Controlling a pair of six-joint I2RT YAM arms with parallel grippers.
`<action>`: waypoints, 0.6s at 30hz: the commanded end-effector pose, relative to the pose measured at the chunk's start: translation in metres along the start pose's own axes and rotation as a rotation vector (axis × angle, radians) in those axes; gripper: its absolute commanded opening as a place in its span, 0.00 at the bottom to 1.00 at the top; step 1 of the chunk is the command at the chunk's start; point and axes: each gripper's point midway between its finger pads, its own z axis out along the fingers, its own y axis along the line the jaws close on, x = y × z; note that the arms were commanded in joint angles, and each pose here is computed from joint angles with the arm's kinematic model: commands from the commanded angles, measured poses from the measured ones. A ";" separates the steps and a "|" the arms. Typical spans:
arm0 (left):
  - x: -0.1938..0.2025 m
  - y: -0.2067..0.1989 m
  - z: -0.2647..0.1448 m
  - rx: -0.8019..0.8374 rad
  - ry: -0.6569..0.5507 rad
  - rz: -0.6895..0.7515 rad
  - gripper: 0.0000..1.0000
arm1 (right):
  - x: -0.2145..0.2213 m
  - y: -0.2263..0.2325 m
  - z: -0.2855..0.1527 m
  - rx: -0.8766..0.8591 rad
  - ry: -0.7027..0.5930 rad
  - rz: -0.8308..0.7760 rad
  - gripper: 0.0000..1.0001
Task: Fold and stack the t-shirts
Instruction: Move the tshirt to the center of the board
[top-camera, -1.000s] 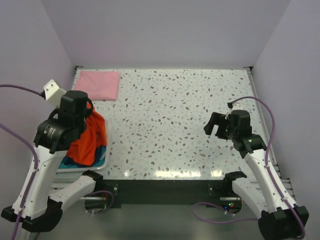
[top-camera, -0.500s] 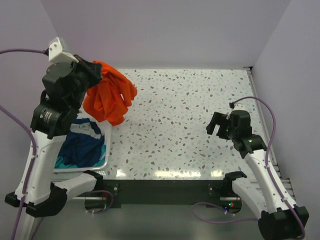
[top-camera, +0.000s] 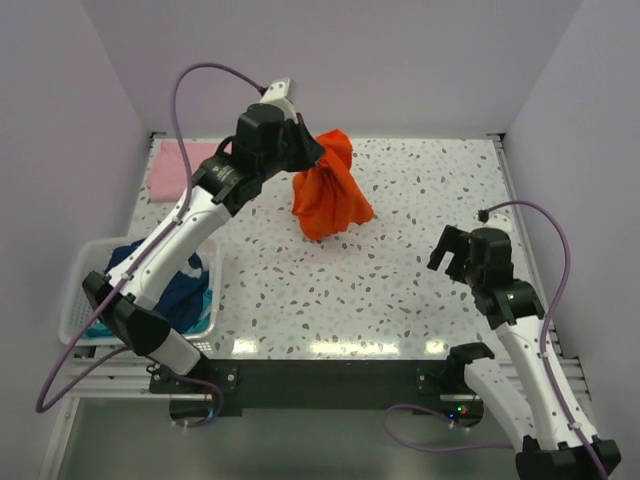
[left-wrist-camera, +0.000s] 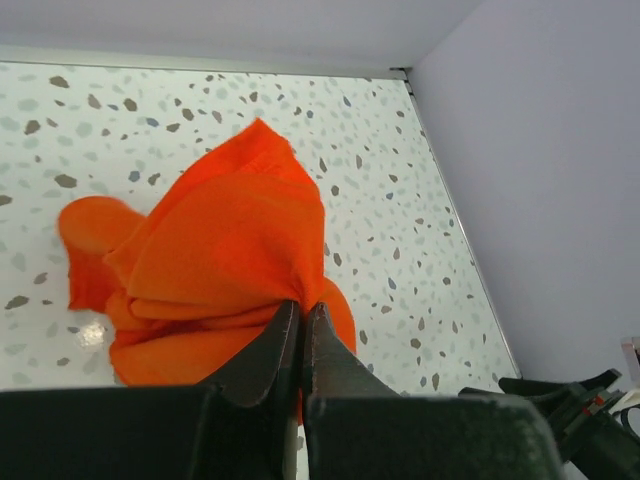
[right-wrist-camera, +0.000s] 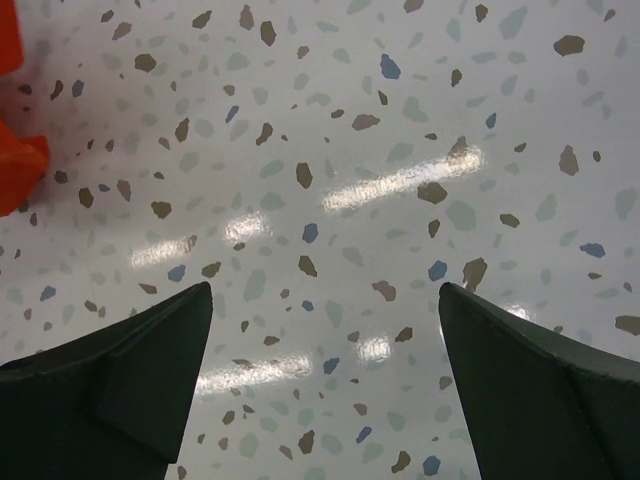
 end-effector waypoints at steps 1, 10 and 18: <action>-0.002 -0.034 0.011 0.128 -0.039 0.026 0.00 | -0.017 -0.010 -0.011 0.062 -0.062 0.033 0.99; 0.135 -0.022 0.085 0.116 0.279 0.080 0.00 | -0.019 -0.018 -0.021 0.091 -0.090 0.047 0.99; 0.211 0.013 0.103 0.050 0.444 0.113 0.56 | -0.010 -0.017 -0.017 0.082 -0.054 0.041 0.99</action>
